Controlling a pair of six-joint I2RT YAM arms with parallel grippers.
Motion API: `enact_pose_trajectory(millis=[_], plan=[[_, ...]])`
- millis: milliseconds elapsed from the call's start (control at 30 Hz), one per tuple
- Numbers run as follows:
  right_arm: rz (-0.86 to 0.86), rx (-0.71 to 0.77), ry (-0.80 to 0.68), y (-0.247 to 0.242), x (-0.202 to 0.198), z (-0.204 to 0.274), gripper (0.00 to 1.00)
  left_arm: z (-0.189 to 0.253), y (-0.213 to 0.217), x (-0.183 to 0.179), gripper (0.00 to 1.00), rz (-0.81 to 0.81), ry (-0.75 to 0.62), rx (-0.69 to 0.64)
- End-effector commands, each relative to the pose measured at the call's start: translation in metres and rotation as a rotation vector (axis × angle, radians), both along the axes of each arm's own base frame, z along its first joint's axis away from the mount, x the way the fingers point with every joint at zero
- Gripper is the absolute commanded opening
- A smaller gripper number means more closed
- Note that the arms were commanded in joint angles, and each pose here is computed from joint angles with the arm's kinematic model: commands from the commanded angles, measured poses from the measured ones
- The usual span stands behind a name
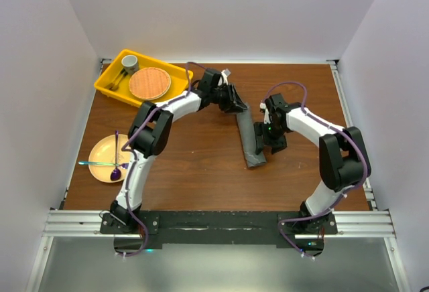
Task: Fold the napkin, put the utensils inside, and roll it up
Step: Roll the napkin with the utensil
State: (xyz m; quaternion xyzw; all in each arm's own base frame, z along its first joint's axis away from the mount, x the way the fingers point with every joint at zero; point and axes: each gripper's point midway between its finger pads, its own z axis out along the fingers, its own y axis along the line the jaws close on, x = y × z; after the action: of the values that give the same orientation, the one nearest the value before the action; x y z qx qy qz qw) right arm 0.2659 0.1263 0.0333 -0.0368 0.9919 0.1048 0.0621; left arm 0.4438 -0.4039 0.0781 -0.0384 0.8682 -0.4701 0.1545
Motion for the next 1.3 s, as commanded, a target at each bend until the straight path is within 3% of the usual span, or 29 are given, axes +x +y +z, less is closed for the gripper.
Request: enact_pose_trajectory(millis=[0, 167, 333, 367, 433, 467, 533, 567, 700, 1267], plan=[[0.021, -0.107, -0.189, -0.005, 0.027, 0.048, 0.69, 0.075, 0.011, 0.013, 0.39, 0.016, -0.155, 0.043], [0.023, -0.152, -0.334, 0.011, 0.047, 0.079, 0.82, 0.134, 0.047, 0.001, 0.43, 0.118, -0.202, 0.125], [0.062, -0.211, -0.392, 0.047, 0.069, 0.084, 0.83, 0.171, 0.099, -0.032, 0.42, 0.236, -0.235, 0.237], [0.066, -0.227, -0.386, 0.052, 0.072, 0.080, 0.82, 0.156, 0.109, -0.045, 0.42, 0.239, -0.203, 0.274], [0.064, -0.298, -0.378, 0.059, 0.080, 0.071, 0.82, 0.173, 0.127, -0.064, 0.42, 0.269, -0.234, 0.269], [0.068, -0.321, -0.374, 0.061, 0.082, 0.068, 0.82, 0.154, 0.137, -0.076, 0.42, 0.269, -0.200, 0.294], [0.076, -0.392, -0.379, 0.066, 0.087, 0.062, 0.82, 0.166, 0.150, -0.095, 0.42, 0.278, -0.227, 0.276], [0.085, -0.406, -0.385, 0.070, 0.089, 0.061, 0.81, 0.149, 0.157, -0.106, 0.42, 0.274, -0.196, 0.299], [0.097, -0.455, -0.373, 0.075, 0.091, 0.047, 0.77, 0.146, 0.174, -0.128, 0.42, 0.272, -0.198, 0.303], [0.082, -0.621, -0.361, 0.059, 0.089, 0.012, 0.73, 0.156, 0.177, -0.127, 0.41, 0.244, -0.203, 0.256]])
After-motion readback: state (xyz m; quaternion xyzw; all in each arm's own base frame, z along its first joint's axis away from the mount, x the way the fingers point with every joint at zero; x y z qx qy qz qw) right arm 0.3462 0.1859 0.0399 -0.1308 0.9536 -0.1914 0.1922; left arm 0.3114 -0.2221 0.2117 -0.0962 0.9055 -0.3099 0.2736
